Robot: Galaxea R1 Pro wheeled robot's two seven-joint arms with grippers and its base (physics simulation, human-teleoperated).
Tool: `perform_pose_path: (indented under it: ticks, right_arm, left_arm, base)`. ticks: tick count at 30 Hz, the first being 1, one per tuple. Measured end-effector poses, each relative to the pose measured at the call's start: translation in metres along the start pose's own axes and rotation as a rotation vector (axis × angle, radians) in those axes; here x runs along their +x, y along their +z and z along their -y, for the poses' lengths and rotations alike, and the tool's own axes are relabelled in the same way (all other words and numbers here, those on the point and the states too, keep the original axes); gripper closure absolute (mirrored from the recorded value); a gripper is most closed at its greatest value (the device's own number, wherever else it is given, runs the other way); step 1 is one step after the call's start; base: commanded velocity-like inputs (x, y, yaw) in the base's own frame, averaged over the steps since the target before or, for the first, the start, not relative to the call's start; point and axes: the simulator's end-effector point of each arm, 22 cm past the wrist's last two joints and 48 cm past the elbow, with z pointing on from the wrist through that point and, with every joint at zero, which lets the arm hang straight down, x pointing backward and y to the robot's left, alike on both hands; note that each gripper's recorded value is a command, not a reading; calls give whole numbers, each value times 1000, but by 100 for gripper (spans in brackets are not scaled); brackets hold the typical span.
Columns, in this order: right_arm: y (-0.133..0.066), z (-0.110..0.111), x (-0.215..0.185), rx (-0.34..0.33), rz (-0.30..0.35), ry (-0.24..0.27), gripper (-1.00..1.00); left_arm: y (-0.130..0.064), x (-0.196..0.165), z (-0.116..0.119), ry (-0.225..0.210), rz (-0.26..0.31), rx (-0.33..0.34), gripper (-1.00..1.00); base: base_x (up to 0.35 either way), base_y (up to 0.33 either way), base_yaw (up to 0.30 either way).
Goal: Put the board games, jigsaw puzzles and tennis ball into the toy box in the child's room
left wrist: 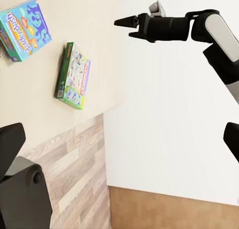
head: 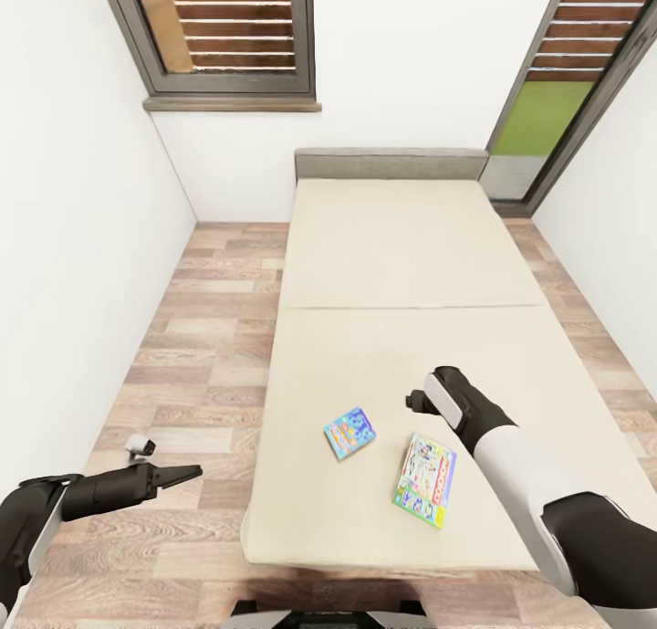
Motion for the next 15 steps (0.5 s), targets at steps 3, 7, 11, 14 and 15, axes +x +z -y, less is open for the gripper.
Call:
perform_pose_path:
  ticks: [3, 7, 11, 14, 15]
  right_arm:
    - [3, 1, 2, 1, -5, 0, -100]
    - [5, 1, 2, 1, -8, 0, -100]
    - [8, 0, 2, -1, -11, 0, -100]
    - [10, -1, 3, -3, -15, -1, -100]
    - [11, -1, 3, -3, -16, -1, -100]
  left_arm:
    - [0, 1, -2, -4, -2, -1, -100]
    - [1, 2, -5, -11, -4, -3, -100]
    - [-1, 3, -8, -16, -5, -8, -100]
    - [-7, 3, -12, -17, -8, -22, -100]
    - [-8, 3, -13, -17, -9, -26, -100]
  base:
    - [0, 0, 0]
    - [0, 0, 0]
    - [0, 0, 0]
    - [0, 0, 0]
    - [0, 0, 0]
